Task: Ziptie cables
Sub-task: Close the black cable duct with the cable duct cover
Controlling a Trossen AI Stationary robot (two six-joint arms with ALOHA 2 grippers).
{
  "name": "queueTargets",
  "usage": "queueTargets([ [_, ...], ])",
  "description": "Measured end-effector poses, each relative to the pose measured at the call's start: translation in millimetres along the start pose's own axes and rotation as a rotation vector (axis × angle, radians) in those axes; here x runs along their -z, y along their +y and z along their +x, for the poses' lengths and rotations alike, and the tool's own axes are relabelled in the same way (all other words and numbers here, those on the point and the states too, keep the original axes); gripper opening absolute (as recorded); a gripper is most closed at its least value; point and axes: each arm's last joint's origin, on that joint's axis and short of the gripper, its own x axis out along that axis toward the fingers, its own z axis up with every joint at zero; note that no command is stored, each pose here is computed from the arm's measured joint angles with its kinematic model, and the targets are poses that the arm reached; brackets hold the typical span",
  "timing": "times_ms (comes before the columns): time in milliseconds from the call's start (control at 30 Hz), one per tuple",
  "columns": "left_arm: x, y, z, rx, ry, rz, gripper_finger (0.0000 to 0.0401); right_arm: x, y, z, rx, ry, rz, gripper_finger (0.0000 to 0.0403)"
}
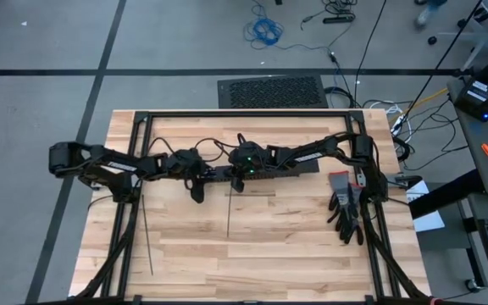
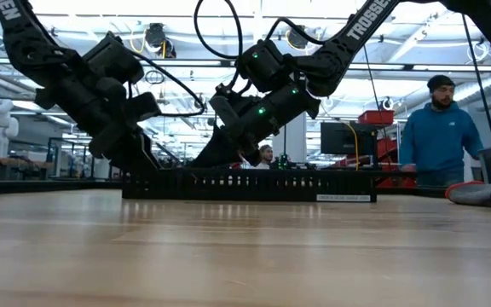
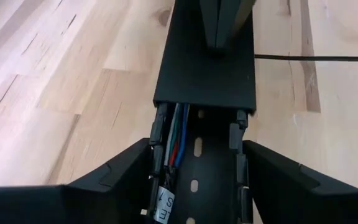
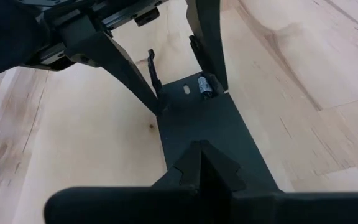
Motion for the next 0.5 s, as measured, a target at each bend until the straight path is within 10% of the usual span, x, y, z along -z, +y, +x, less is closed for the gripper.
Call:
queueTargets([
  [500,-1.3,0.0,9.7,0.019,-0.048,-0.029,0.0239,-0.6,0.3,0.3,-0.010,-0.013,-0.003,0.0000],
])
